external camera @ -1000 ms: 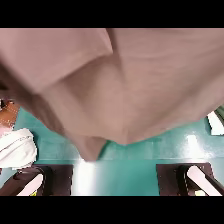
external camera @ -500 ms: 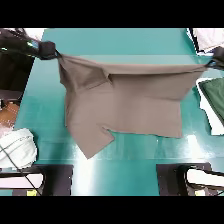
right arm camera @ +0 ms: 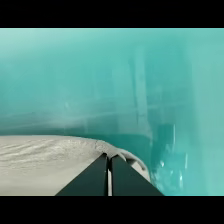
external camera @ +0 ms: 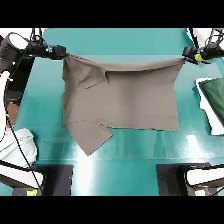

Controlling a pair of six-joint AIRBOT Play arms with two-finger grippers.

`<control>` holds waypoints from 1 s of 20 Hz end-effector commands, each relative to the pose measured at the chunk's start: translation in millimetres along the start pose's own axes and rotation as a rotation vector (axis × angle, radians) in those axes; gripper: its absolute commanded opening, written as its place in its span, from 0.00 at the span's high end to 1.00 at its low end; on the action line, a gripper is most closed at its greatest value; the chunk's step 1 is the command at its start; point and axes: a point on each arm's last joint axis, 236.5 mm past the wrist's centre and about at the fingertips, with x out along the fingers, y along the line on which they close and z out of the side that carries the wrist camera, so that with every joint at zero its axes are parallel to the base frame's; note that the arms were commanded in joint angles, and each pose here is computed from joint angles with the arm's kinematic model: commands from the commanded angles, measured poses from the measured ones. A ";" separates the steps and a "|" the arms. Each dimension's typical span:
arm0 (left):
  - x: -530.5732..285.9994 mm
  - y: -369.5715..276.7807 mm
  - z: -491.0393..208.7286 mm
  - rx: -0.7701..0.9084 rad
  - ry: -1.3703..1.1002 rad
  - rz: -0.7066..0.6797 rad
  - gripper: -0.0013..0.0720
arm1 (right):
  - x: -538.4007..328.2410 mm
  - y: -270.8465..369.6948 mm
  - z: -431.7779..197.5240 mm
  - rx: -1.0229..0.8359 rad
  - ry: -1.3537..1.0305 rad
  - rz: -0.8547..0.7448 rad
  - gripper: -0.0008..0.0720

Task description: Fold the shirts.

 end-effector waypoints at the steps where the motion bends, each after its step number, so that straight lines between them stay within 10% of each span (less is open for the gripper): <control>1: 3.1 7.5 -21.8 0.106 0.088 0.020 0.95 | 5.8 -8.1 -11.8 -0.048 0.047 -0.039 0.97; 17: 11.7 25.1 -186.2 0.090 0.563 0.002 0.94 | 28.8 -19.1 -167.2 -0.045 0.462 -0.026 0.96; 19: 8.5 22.5 -191.3 0.072 0.588 -0.004 0.28 | 26.6 -13.2 -171.4 -0.029 0.482 -0.004 0.86; 20: 5.6 22.0 -195.3 0.054 0.609 -0.002 0.17 | 24.5 -13.7 -173.6 -0.021 0.494 0.000 0.56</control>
